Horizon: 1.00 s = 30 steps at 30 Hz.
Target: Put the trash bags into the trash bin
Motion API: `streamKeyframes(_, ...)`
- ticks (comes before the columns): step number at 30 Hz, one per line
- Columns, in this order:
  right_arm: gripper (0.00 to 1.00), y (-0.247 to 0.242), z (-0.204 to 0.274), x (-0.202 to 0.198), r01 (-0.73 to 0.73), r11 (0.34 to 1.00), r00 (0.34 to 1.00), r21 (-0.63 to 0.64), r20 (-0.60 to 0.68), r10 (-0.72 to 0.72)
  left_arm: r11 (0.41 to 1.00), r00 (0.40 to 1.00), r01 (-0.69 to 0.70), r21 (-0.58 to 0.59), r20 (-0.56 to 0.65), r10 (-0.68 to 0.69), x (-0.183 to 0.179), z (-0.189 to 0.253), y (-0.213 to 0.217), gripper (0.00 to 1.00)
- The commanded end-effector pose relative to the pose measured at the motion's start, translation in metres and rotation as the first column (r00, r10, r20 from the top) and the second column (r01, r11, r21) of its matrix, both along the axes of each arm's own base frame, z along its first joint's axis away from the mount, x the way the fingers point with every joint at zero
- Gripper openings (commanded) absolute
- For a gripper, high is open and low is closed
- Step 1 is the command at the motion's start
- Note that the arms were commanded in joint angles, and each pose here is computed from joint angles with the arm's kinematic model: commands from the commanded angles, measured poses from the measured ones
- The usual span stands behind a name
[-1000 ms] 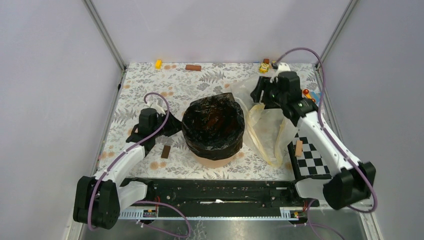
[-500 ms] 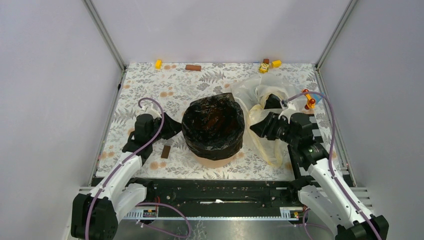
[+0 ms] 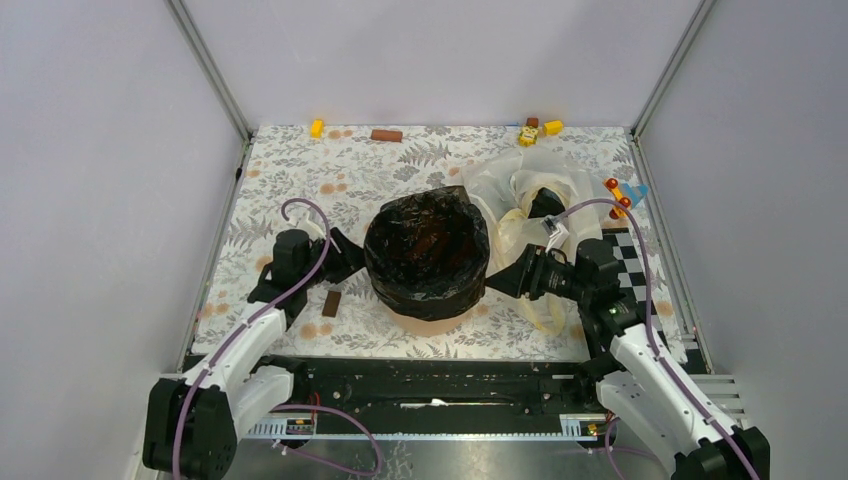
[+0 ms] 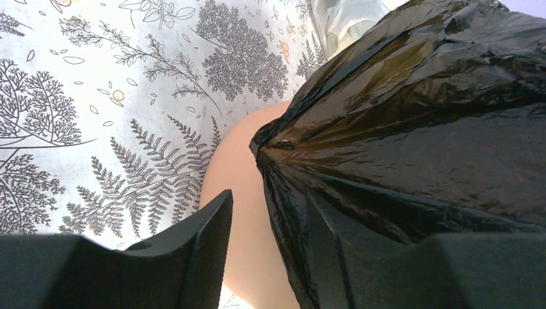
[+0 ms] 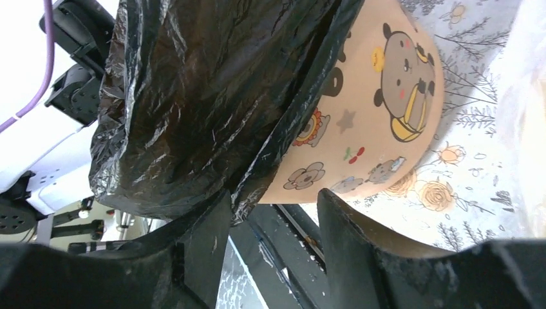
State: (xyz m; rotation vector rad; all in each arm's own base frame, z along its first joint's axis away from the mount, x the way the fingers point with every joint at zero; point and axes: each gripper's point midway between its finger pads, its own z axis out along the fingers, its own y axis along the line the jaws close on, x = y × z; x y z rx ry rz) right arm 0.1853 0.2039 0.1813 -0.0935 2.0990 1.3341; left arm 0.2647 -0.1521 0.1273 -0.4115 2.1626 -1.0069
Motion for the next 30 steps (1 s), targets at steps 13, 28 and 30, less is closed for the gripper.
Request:
streamKeyframes(13, 0.29, 0.027, 0.016, -0.003, -0.154, 0.978, 0.988, 0.14, 0.028, 0.151, 0.988, 0.996, 0.089, -0.126, 0.013, -0.088, 0.004, 0.005, -0.023, 0.39)
streamKeyframes(28, 0.0, 0.014, -0.056, 0.01, -0.038, 0.999, 0.992, -0.028, -0.119, 0.034, 0.996, 0.998, 0.056, -0.072, 0.011, -0.055, 0.01, -0.008, -0.016, 0.0)
streamKeyframes(30, 0.0, 0.013, -0.064, 0.01, -0.041, 0.998, 0.99, -0.044, -0.135, 0.035, 0.996, 0.998, 0.055, -0.068, 0.006, -0.055, 0.01, -0.01, -0.015, 0.0)
